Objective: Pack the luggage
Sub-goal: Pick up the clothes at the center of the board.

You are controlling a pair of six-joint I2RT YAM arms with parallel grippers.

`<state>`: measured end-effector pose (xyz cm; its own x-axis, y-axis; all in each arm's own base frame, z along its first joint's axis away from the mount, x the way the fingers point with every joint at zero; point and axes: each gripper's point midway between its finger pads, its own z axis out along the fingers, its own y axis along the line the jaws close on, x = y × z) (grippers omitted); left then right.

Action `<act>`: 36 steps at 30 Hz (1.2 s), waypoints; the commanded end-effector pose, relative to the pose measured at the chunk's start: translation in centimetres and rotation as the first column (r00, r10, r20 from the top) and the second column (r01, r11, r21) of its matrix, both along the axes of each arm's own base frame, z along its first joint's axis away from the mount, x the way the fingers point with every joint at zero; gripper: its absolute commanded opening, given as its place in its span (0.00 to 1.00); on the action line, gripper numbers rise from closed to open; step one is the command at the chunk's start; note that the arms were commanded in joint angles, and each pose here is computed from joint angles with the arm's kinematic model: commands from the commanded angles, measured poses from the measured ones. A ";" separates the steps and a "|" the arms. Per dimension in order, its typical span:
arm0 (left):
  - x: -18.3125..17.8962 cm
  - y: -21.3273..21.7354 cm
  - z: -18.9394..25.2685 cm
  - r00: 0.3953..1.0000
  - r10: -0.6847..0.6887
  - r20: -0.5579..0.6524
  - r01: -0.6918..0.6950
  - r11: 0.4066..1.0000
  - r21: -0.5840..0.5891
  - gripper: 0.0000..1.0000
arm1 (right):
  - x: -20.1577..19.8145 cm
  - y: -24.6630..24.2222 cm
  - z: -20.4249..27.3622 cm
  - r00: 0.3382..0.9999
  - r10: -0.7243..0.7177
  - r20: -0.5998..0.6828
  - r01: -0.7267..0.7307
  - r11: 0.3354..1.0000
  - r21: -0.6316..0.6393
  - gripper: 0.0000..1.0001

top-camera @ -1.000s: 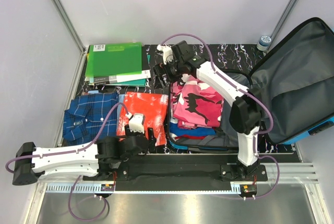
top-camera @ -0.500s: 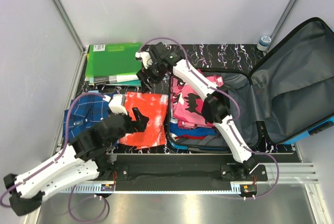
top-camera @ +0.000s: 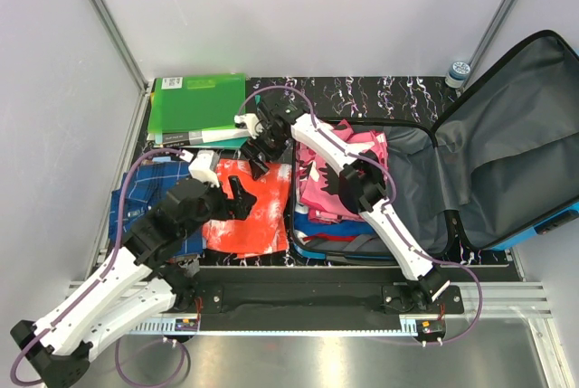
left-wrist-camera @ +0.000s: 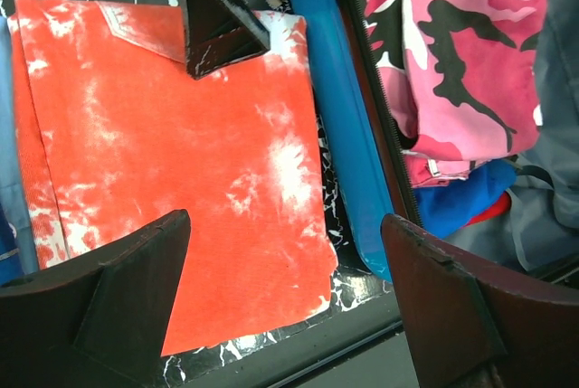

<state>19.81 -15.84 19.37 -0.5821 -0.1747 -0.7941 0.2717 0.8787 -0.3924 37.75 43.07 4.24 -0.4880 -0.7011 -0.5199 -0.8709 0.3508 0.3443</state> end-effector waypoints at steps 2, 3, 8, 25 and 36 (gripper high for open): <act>-0.2 -0.5 1.4 0.998 -0.050 0.048 0.052 0.998 -0.045 0.92 | 0.1 1.5 -0.1 0.996 0.070 0.059 -0.073 0.997 0.036 1.00; -0.3 -0.3 1.4 0.998 -0.044 0.051 0.047 0.998 -0.049 0.92 | 0.0 1.5 -0.6 0.996 0.072 0.051 -0.074 0.997 0.034 1.00; -0.3 0.0 1.1 0.998 -0.036 0.046 0.039 0.998 -0.051 0.92 | -1.1 1.7 -1.6 0.995 0.098 0.006 -0.098 0.994 0.041 1.00; -0.9 1.3 1.8 0.997 0.008 0.075 -0.003 0.998 -0.070 0.93 | -6.2 3.6 -0.2 0.983 0.139 -0.119 -0.130 0.988 0.080 0.00; -0.2 2.6 8.8 0.980 0.045 0.193 -0.035 0.998 -0.056 0.94 | -4.9 3.6 15.3 0.983 0.013 0.184 -0.048 0.981 0.188 0.00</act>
<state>18.66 -14.07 23.58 -0.5144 -0.2223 -0.8283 0.2962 0.8603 -0.4149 34.08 45.53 6.74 -0.4485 -0.7070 -0.5469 -0.8901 0.2977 0.3451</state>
